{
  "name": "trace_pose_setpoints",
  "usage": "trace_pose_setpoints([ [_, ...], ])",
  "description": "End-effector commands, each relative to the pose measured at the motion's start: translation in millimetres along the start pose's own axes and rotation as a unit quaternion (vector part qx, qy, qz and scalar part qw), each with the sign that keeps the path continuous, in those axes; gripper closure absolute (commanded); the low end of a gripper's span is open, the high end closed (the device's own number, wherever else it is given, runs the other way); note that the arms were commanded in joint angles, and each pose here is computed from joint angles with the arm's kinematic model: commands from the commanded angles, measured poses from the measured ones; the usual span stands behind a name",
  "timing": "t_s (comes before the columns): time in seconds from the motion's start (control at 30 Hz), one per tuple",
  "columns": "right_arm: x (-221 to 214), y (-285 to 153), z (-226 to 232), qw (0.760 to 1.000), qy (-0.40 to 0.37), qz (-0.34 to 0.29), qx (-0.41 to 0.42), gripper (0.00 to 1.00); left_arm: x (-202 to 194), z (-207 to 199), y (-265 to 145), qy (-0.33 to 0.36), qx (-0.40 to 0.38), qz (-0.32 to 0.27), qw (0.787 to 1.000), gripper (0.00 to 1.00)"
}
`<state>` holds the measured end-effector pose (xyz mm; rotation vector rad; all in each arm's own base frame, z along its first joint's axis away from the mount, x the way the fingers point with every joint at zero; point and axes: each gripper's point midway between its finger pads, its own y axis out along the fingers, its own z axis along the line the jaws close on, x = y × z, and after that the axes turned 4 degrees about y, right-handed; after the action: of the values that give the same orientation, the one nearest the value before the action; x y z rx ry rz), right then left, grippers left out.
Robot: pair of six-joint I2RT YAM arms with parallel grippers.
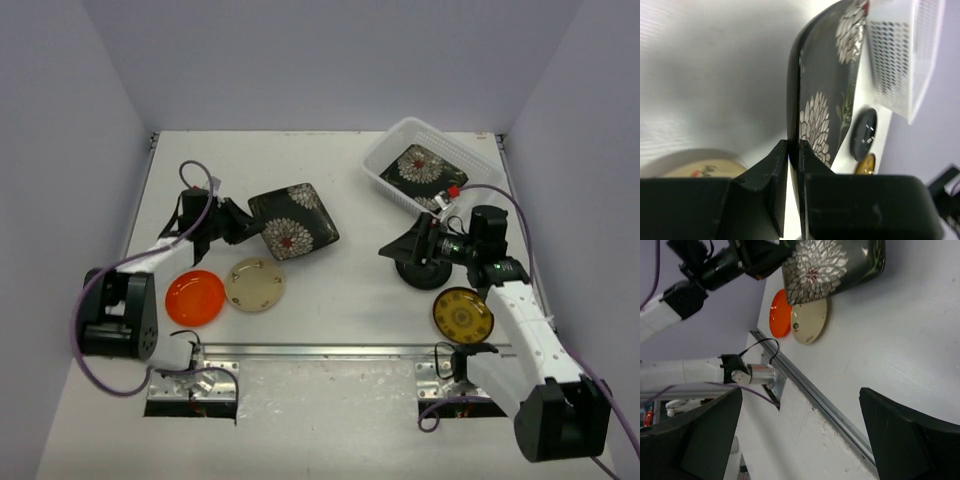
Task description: Place the plates into the plastic bin on the countertop
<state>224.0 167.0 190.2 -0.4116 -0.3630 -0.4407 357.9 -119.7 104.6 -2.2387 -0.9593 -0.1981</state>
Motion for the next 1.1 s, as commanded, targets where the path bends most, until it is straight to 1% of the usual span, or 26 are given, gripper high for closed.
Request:
trace_pose_setpoints([
  [0.0,41,24,-11,0.996,-0.067,0.02,-0.05,0.01,10,-84,-48,0.054,-0.157,-0.05,0.985,1.0],
  [0.07,41,42,-17,0.994,-0.075,0.042,-0.061,0.01,-4,-89,-54,0.057,-0.174,-0.032,0.983,1.0],
  [0.17,35,70,-15,0.991,-0.093,0.073,-0.06,0.01,-18,-100,-64,0.062,-0.208,-0.011,0.976,1.0],
  [0.23,32,84,-18,0.989,-0.097,0.092,-0.062,0.02,-29,-102,-69,0.053,-0.224,0.007,0.973,1.0],
  [0.33,35,99,-24,0.988,-0.099,0.104,-0.053,0.05,-39,-110,-79,0.056,-0.254,0.014,0.965,1.0],
  [0.37,33,106,-28,0.988,-0.091,0.119,-0.046,0.09,-43,-113,-82,0.058,-0.263,0.023,0.963,1.0],
  [0.43,32,115,-29,0.987,-0.085,0.134,-0.032,0.19,-50,-119,-88,0.064,-0.283,0.039,0.956,1.0],
  [0.53,28,126,-22,0.985,-0.081,0.152,-0.001,0.34,-58,-122,-91,0.069,-0.295,0.052,0.952,1.0],
  [0.6,30,131,-21,0.985,-0.081,0.149,0.005,0.36,-62,-119,-90,0.068,-0.293,0.057,0.952,1.0],
  [0.63,31,133,-21,0.986,-0.081,0.148,0.008,0.41,-63,-118,-89,0.066,-0.294,0.06,0.952,1.0],
  [0.7,31,134,-19,0.986,-0.077,0.148,0.014,0.66,-67,-117,-89,0.061,-0.299,0.069,0.95,1.0],
  [0.77,31,135,-18,0.987,-0.072,0.145,0.02,0.94,-69,-116,-88,0.062,-0.303,0.074,0.948,1.0],
  [0.8,31,135,-17,0.987,-0.07,0.142,0.022,1.0,-70,-115,-88,0.064,-0.301,0.076,0.948,1.0],
  [0.83,32,135,-16,0.988,-0.068,0.14,0.023,1.0,-69,-114,-86,0.066,-0.297,0.078,0.949,0.98],
  [0.9,36,131,-14,0.99,-0.055,0.13,0.023,1.0,-65,-113,-83,0.069,-0.278,0.078,0.955,0.81],
  [0.97,52,122,-13,0.995,-0.024,0.095,0.028,1.0,-57,-98,-75,0.074,-0.214,0.058,0.972,0.3],
  [1.0,58,117,-13,0.996,-0.01,0.083,0.031,1.0,-51,-98,-77,0.079,-0.2,0.044,0.976,0.0],
  [1.07,83,99,-16,0.999,0.021,0.041,0.021,1.0,-37,-110,-96,0.1,-0.188,-0.005,0.977,0.0],
])
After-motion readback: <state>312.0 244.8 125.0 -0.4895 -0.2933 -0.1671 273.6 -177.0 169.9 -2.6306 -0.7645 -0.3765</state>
